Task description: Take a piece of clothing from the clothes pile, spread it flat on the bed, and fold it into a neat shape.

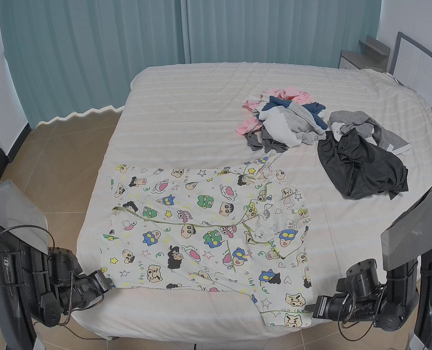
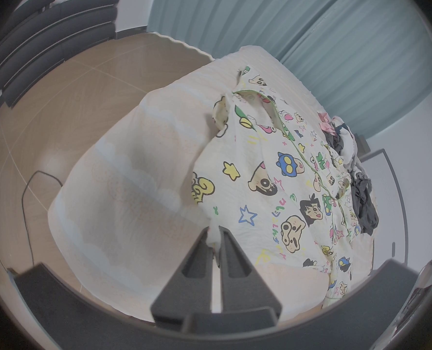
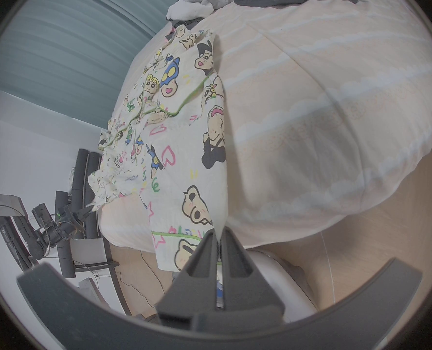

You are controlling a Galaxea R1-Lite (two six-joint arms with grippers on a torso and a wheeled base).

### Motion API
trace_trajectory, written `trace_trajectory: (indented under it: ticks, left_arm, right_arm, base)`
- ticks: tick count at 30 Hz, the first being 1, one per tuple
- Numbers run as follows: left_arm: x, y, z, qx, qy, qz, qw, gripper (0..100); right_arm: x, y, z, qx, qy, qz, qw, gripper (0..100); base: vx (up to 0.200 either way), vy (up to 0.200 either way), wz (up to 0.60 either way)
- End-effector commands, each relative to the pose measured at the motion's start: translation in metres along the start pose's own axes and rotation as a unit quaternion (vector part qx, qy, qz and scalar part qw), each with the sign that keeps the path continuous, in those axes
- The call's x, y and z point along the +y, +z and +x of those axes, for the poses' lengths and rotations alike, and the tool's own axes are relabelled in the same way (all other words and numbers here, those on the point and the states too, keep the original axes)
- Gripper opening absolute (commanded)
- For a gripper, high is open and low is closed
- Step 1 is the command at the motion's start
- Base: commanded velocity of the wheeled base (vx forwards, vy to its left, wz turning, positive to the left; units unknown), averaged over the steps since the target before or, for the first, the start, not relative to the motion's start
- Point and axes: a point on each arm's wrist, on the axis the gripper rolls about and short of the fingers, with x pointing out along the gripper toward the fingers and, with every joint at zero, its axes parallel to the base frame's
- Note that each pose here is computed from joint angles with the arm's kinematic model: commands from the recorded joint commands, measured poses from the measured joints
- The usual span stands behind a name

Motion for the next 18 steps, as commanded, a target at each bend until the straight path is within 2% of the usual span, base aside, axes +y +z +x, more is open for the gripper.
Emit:
trace_trajectory:
  ticks: [1,6,14,15,18]
  left_arm:
    - [-0.001,0.001,-0.008,-0.002,0.001,0.012,0.9999,0]
    - [0.005,-0.006,-0.012,0.041,0.033,0.031,0.9981,0]
    - [0.011,-0.002,-0.015,0.041,0.045,0.049,0.9969,0]
    - [0.016,0.0,-0.017,0.041,0.055,0.063,0.9957,0]
    - [0.022,-0.001,-0.019,0.056,0.07,0.068,0.9936,0]
  right_arm:
    - [0.003,-0.002,-0.01,0.006,-0.001,-0.007,1.0,0]
    - [0.003,-0.002,-0.019,0.017,-0.012,-0.018,0.9996,0]
    - [0.0,-0.004,-0.025,0.036,-0.029,-0.024,0.9987,0]
    - [-0.001,-0.006,-0.025,0.042,-0.034,-0.028,0.9981,0]
    - [-0.002,-0.007,-0.026,0.052,-0.041,-0.032,0.9973,0]
  base:
    - [0.0,0.0,0.0]
    - [0.0,0.0,0.0]
    - [0.0,0.0,0.0]
    - [0.0,0.0,0.0]
    - [0.0,0.0,0.0]
